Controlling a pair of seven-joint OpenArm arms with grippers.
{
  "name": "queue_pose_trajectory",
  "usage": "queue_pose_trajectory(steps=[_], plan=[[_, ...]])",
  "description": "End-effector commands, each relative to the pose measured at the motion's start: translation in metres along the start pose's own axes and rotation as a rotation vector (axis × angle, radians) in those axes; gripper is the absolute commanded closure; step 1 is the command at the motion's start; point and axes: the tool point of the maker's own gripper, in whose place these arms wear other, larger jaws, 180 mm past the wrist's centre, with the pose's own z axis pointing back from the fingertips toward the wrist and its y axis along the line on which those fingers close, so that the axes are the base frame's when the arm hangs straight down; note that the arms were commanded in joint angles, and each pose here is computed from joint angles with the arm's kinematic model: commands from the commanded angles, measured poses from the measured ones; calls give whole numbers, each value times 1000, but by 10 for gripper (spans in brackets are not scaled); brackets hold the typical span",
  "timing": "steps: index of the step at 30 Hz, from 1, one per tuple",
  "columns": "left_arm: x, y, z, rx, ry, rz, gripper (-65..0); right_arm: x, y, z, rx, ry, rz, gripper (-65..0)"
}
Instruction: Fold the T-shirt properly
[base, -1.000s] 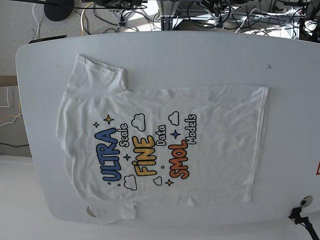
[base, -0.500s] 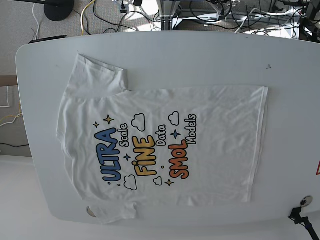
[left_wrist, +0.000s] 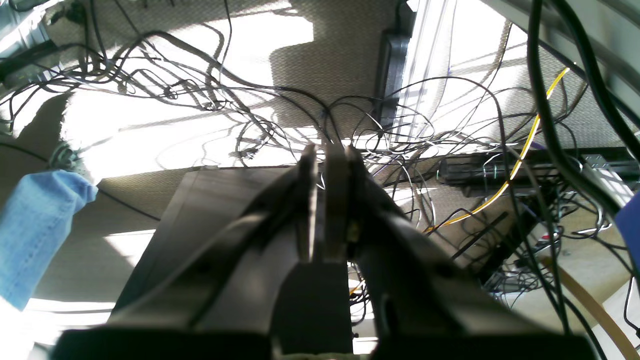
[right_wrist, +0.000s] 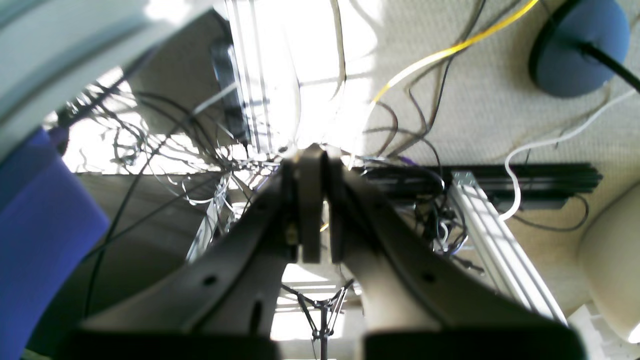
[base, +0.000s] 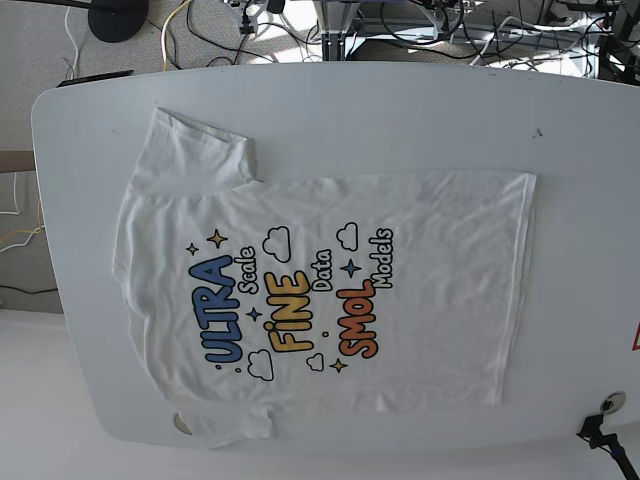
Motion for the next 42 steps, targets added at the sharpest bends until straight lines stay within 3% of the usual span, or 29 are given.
queue_pose_trajectory(steps=[1,4,10,14,19,28,42], plan=[[8,5,1,9,-23,-6,-121,12,-1,2,0,-54,6,-29],[1,6,3,10,-57,-16,-310,11,0,6,4,-93,5,-54],[-11,6,10,9,-96,-28,-309,3,3,18,9,-154,5,-153],[-11,-7,17,-59,-140,-38,-359,-4,-3,31,2,-200,8,-282],[-18,-2,33,-50,-203,-29,-409,-10,-4,51,2,-255,16,-444],[-16,19,94,-5,-373,-55,-427,-20,4,98,19,-350,18,-449],[-42,12,166,-16,-445,-110,-422,-15,11,185,37,-493,31,-448]])
